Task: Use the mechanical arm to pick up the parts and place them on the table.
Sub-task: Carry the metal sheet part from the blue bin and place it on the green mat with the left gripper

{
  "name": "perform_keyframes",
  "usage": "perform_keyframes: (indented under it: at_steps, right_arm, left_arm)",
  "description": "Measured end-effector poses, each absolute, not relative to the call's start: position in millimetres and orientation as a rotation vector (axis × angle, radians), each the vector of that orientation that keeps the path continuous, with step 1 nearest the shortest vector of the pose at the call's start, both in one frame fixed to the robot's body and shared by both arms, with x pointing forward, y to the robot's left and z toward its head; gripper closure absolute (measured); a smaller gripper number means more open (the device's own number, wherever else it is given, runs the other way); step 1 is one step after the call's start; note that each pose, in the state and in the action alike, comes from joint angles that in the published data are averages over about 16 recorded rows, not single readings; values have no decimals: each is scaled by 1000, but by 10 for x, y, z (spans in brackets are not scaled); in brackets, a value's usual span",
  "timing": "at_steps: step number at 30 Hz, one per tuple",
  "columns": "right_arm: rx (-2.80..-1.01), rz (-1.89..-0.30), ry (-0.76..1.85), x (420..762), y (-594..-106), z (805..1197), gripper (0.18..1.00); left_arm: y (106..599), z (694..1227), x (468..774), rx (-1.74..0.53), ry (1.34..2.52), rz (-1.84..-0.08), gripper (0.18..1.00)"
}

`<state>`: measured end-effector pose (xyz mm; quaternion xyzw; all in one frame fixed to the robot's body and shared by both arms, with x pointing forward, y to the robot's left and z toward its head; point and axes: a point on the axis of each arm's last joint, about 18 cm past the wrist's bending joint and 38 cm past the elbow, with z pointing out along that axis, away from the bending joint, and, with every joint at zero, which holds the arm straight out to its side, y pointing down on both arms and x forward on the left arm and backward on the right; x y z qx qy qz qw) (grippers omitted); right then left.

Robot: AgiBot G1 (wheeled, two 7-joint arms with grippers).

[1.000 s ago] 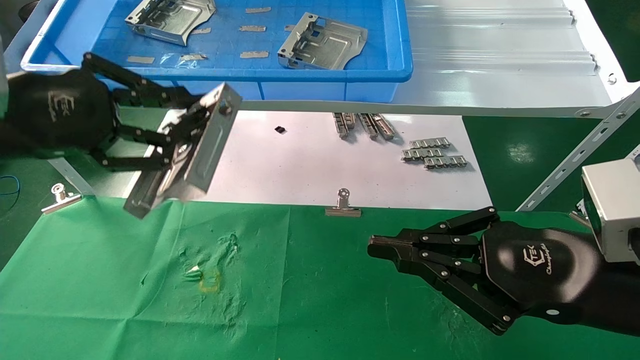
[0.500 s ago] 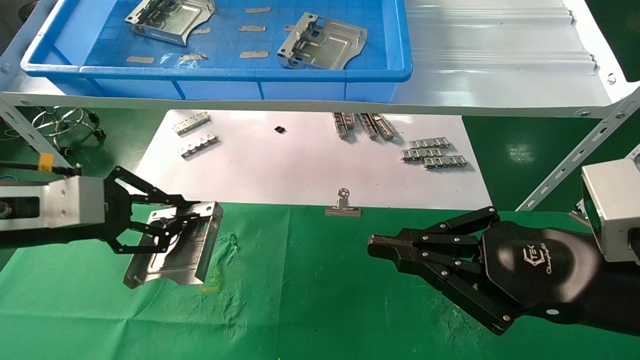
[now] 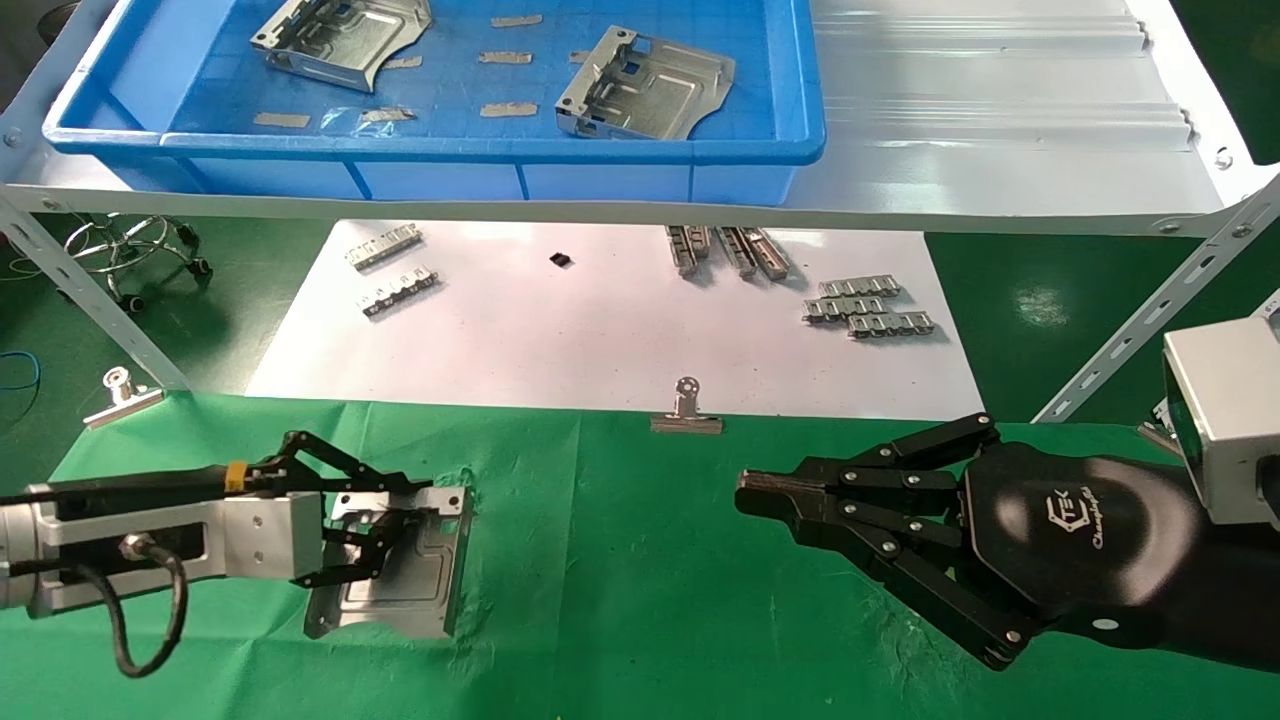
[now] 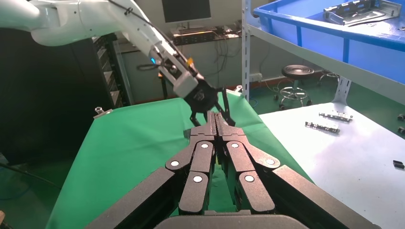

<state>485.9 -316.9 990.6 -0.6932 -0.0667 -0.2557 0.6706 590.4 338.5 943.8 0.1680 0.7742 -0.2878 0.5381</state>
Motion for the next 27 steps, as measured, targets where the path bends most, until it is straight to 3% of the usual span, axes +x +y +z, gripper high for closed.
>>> perform_keyframes:
  at_steps: [13, 27]
  right_arm:
    - [-1562, -576, -150, 4859, -3169, 9906, 987]
    - [-1562, -576, -150, 4859, -3169, 9906, 987]
  left_arm:
    - [3287, 9056, 6076, 377, 1835, -602, 994]
    - [3249, 8988, 6146, 383, 1819, -574, 972]
